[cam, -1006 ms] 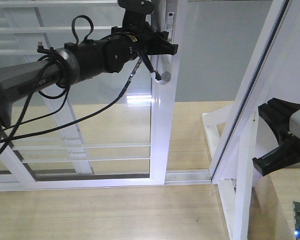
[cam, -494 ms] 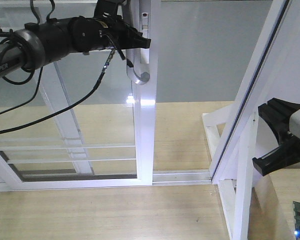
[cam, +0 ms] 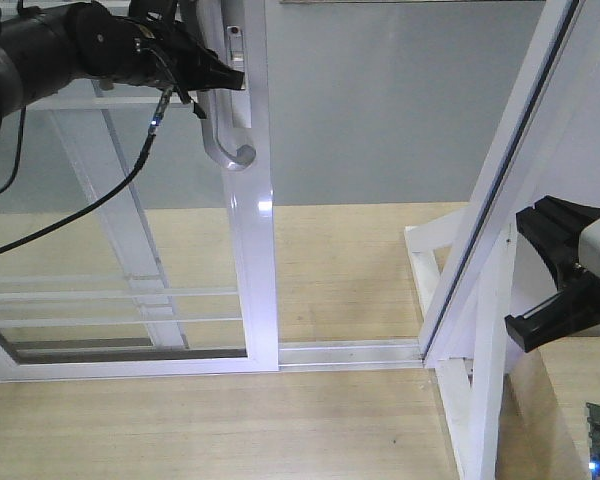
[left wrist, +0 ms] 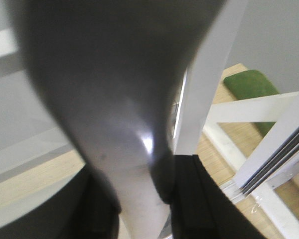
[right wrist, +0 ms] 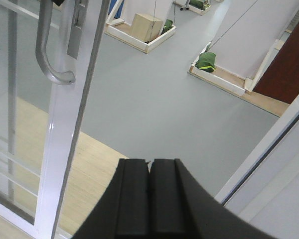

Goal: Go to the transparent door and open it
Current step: 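Slide the door farther open by pushing the handle with the left gripper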

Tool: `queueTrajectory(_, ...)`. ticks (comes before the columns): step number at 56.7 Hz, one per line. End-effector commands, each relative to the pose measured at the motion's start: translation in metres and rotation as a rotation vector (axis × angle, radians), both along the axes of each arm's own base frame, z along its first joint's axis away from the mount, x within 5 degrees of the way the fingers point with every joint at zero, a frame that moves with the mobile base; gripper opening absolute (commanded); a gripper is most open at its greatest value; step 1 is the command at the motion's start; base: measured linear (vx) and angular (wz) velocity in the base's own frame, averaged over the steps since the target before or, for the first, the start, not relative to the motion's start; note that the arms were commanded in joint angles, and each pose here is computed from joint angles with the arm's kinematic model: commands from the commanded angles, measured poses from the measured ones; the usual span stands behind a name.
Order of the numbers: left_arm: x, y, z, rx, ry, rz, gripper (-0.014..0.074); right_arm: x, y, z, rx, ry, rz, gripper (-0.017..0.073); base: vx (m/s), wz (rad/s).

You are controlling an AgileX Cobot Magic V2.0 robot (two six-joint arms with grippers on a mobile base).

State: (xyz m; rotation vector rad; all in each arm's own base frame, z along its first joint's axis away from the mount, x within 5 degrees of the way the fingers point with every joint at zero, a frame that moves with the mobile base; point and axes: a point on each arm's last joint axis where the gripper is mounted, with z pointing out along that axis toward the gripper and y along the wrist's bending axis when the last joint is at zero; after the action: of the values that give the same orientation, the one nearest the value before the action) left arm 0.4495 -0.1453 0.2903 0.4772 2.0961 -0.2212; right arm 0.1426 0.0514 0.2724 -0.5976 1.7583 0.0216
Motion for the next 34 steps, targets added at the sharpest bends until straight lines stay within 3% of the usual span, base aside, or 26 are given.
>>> queueTrajectory(1, -0.007, 0.038, 0.113, -0.064, -0.549, 0.13, -0.0001, 0.002, 0.002, 0.017, 0.025, -0.107, 0.017, -0.0006, 0.0, 0.0)
queueTrajectory(17, -0.01, 0.075, 0.124, -0.038, -0.538, 0.199, -0.0001, 0.003, 0.002, 0.017, 0.024, -0.104, 0.017, -0.0006, 0.0, 0.0)
queueTrajectory(26, -0.014, 0.092, 0.131, 0.013, -0.552, 0.222, -0.0001, 0.006, 0.003, 0.014, 0.019, -0.088, 0.018, -0.0006, 0.0, 0.0)
queueTrajectory(34, -0.015, 0.105, 0.133, 0.027, -0.536, 0.245, -0.0001, 0.01, 0.005, 0.01, 0.013, -0.068, 0.02, -0.0006, 0.0, 0.0)
